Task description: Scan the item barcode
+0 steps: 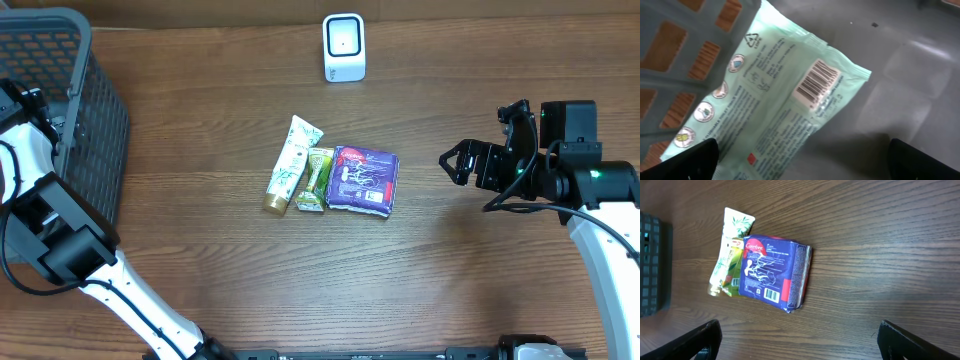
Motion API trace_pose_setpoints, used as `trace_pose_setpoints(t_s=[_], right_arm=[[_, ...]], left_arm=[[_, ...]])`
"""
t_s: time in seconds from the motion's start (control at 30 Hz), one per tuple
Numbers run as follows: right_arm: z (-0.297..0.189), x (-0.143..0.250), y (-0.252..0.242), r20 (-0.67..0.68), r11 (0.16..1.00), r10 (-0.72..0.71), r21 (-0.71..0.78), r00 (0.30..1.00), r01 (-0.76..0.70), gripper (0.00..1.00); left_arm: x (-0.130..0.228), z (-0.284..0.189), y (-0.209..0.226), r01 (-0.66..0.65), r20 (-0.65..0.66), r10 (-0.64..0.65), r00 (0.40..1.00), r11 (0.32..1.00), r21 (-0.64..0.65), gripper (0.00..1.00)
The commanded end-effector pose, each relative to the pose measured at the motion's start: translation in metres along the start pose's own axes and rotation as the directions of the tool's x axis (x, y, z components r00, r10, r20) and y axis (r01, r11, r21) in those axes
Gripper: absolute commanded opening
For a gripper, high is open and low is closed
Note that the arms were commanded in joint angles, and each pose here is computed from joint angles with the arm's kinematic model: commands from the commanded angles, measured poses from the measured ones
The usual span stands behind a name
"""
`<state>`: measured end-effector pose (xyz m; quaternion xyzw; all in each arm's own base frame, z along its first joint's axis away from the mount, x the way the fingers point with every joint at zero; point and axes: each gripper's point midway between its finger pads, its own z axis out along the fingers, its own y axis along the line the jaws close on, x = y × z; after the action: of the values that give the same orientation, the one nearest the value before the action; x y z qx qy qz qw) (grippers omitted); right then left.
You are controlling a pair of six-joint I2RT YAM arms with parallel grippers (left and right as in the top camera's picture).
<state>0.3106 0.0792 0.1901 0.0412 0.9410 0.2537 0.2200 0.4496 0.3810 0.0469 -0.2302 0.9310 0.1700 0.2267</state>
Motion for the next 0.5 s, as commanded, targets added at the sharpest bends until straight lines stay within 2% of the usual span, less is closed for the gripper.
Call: trace_pose_setpoints(t_s=[0.0,0.13,0.23,0.27,0.47], right_arm=[[-0.004,-0.005,0.006,0.016,1.0,-0.003,-0.015,1.0,0.004,1.0],[-0.004,-0.005,0.006,0.015,1.0,-0.003,-0.015,1.0,0.003,1.0],[-0.004,-0.005,0.006,0.015,1.0,-0.003,-0.014,1.0,0.003,1.0],[-0.004,-0.005,0.006,0.016,1.0,-0.003,-0.015,1.0,0.004,1.0],[-0.004,-0.005,0.006,0.016,1.0,-0.003,-0.015,1.0,0.004,1.0]], left_arm=[[0.022,0.024,0.017,-0.04,-0.073,0.032,0.997,0.993,-0.108,1.0],[0.022,0.024,0.017,-0.039,-0.071,0.031,0.997,0.993,-0.107,1.0],[0.033,0.028,0.018,-0.043,-0.101,0.033,0.994,0.994,-0.103,0.78],[0.037,0.03,0.019,-0.041,-0.108,0.03,0.994,0.994,-0.103,0.75],[0.068,0.042,0.023,-0.03,-0.166,0.015,0.986,0.996,-0.089,0.73]])
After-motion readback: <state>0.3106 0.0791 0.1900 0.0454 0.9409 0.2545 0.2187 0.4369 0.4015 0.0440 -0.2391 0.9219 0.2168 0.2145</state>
